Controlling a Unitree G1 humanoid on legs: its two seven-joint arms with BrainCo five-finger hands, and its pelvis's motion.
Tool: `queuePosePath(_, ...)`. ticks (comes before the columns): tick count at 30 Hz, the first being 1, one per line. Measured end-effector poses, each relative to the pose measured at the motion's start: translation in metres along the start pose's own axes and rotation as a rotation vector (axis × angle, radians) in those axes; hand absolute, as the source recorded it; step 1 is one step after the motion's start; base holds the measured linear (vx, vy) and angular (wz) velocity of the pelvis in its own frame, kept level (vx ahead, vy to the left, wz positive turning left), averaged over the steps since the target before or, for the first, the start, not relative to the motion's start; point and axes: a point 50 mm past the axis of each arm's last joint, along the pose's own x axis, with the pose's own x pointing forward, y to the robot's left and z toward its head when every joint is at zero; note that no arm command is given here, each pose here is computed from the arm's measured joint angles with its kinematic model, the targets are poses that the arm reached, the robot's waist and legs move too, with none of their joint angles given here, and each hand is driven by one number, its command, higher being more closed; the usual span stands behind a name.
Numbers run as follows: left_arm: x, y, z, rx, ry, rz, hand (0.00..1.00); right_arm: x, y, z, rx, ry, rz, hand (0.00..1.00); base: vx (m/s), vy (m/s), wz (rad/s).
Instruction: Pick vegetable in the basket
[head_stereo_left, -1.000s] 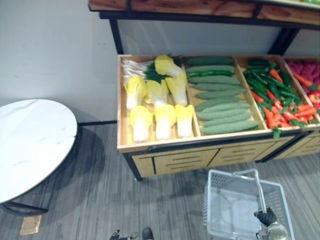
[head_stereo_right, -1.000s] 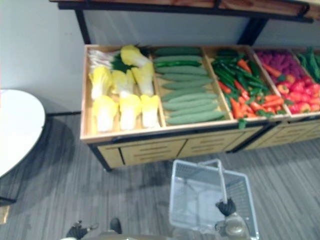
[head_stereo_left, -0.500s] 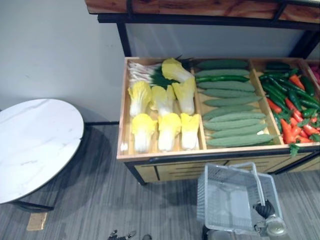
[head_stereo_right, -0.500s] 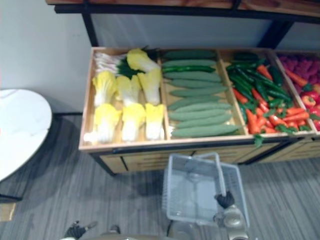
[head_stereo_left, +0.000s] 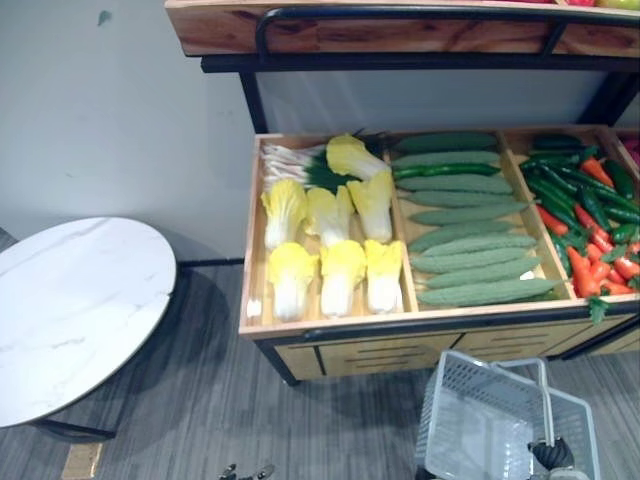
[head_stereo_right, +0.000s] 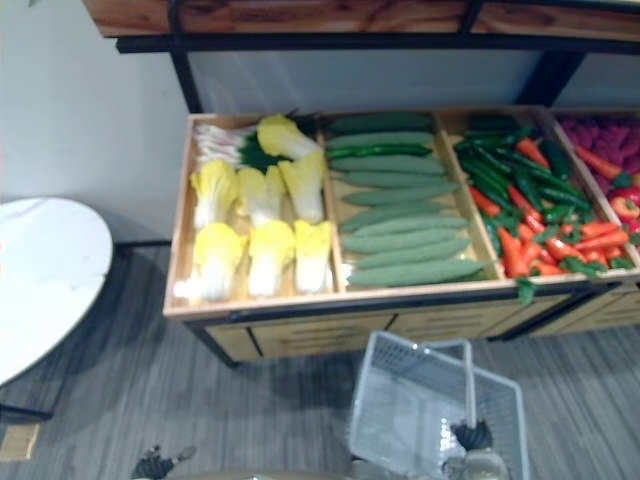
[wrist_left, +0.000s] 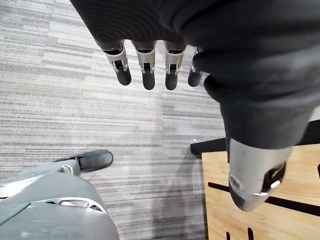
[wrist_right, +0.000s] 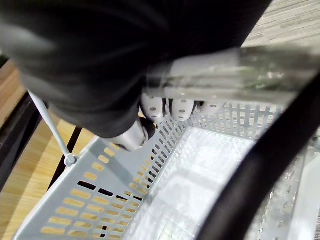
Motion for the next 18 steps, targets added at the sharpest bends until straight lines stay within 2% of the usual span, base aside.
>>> queuePosePath(8,0.004,0.003,0.013,-0.049,-0.026,0.041,0.0,-0.002,0.003,-0.012,0.03,0.052,-0.011,1.0,0.0,0.0,0.01)
queuePosePath(14,0.006,0.018,0.027,-0.239,-0.044,0.222,0.0,-0.01,0.007,-0.037,0.146,0.176,-0.06,1.0,0.03,-0.008,0.1)
queuePosePath(18,-0.009,0.009,0.07,-0.396,-0.264,0.311,0.0,-0.014,0.007,-0.048,0.193,0.225,-0.106,1.0,0.02,-0.003,0.18)
